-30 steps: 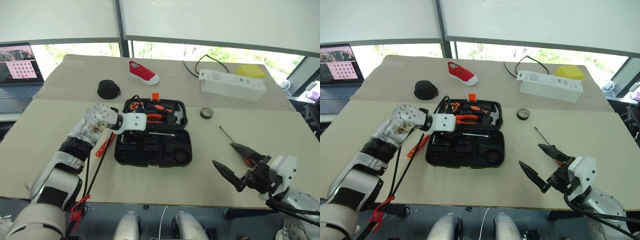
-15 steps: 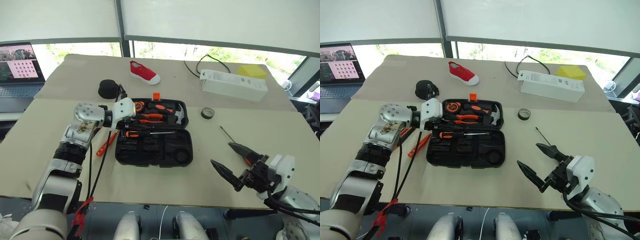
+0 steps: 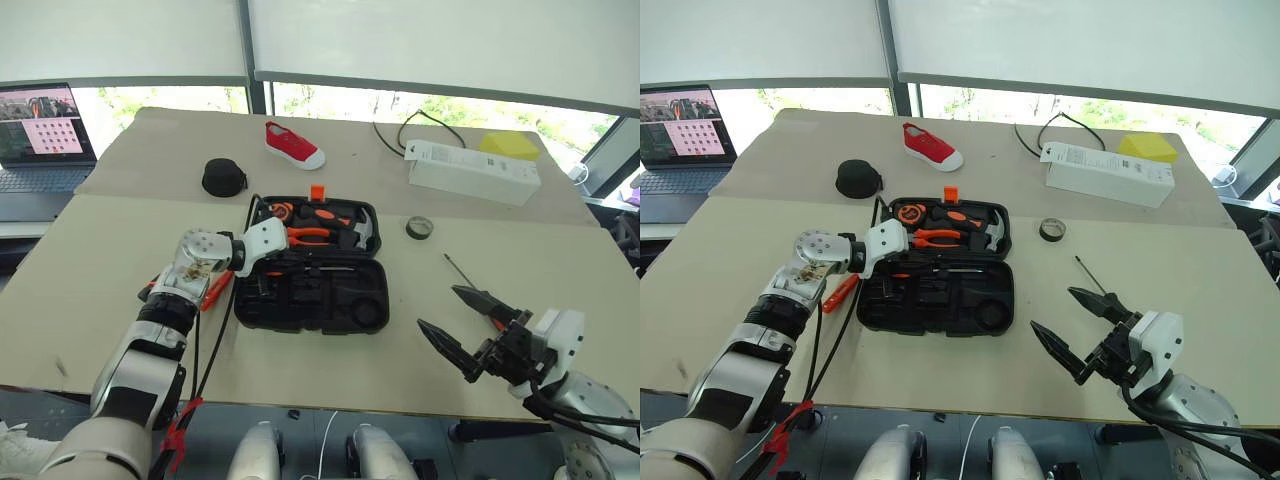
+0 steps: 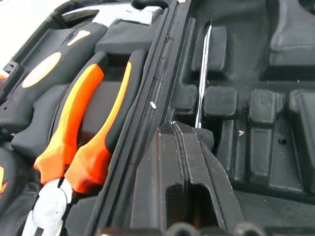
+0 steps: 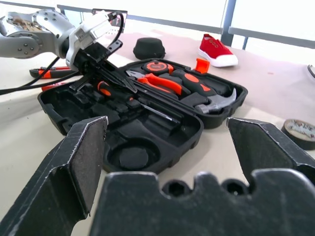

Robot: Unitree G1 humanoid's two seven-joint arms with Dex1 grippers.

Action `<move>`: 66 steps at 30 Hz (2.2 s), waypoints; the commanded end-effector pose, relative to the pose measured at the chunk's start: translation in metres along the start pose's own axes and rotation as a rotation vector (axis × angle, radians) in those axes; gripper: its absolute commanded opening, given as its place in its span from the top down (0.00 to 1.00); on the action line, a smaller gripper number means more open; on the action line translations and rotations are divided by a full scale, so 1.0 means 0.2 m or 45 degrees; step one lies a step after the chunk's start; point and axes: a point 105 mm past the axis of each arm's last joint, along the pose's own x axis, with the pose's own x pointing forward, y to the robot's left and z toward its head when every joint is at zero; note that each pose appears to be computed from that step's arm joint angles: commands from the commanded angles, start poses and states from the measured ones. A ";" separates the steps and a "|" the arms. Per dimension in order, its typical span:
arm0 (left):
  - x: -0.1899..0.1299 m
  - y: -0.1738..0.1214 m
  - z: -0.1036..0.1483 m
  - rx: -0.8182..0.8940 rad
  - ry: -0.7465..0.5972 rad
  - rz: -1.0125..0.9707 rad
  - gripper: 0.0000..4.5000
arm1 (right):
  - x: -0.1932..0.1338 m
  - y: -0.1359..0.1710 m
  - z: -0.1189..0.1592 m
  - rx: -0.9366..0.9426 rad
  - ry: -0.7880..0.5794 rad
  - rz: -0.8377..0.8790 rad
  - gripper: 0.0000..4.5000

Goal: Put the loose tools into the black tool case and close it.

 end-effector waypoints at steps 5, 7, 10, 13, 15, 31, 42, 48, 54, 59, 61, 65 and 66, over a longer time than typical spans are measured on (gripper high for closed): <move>-0.06 0.00 0.12 -0.067 -0.326 0.038 0.88 | -0.08 -0.05 0.05 -0.058 -0.006 -0.144 0.00; -0.18 0.02 0.18 -0.066 -0.478 0.054 0.76 | -0.14 -0.08 0.06 -0.068 0.008 -0.193 0.00; -0.37 0.02 0.20 -0.088 -0.592 0.067 0.52 | -0.27 -0.11 0.02 -0.107 0.103 -0.259 0.00; -0.52 -0.05 0.18 -0.082 -0.636 0.044 0.27 | -0.43 -0.15 -0.03 -0.136 0.212 -0.335 0.00; -0.58 -0.11 0.14 -0.173 -0.617 0.019 0.12 | -0.55 -0.17 -0.08 -0.146 0.287 -0.398 0.00; -0.76 -0.45 0.03 -0.316 -0.571 -0.056 0.00 | -0.49 -0.42 -0.17 -0.070 0.541 -0.469 0.00; -0.66 -0.51 0.13 -0.326 -0.635 -0.046 0.00 | -0.26 -0.67 -0.38 -0.020 0.989 -0.368 0.00; -0.67 -0.50 0.14 -0.315 -0.638 -0.012 0.00 | -0.20 -0.72 -0.34 0.016 0.934 -0.338 0.36; -0.68 -0.49 0.15 -0.324 -0.654 0.033 0.00 | -0.22 -0.70 -0.26 -0.031 0.894 -0.226 0.77; -0.73 -0.48 0.16 -0.320 -0.695 0.107 0.00 | 0.02 -0.51 0.04 -0.175 0.600 0.180 0.77; -0.76 -0.48 0.15 -0.345 -0.677 0.139 0.00 | 0.15 -0.36 0.14 -0.195 0.510 0.390 0.77; -0.81 -0.50 0.08 -0.382 -0.631 0.232 0.00 | 0.40 -0.18 0.13 -0.350 0.573 0.611 0.77; -0.82 -0.50 0.06 -0.399 -0.620 0.257 0.00 | 0.46 -0.15 0.12 -0.394 0.585 0.654 0.77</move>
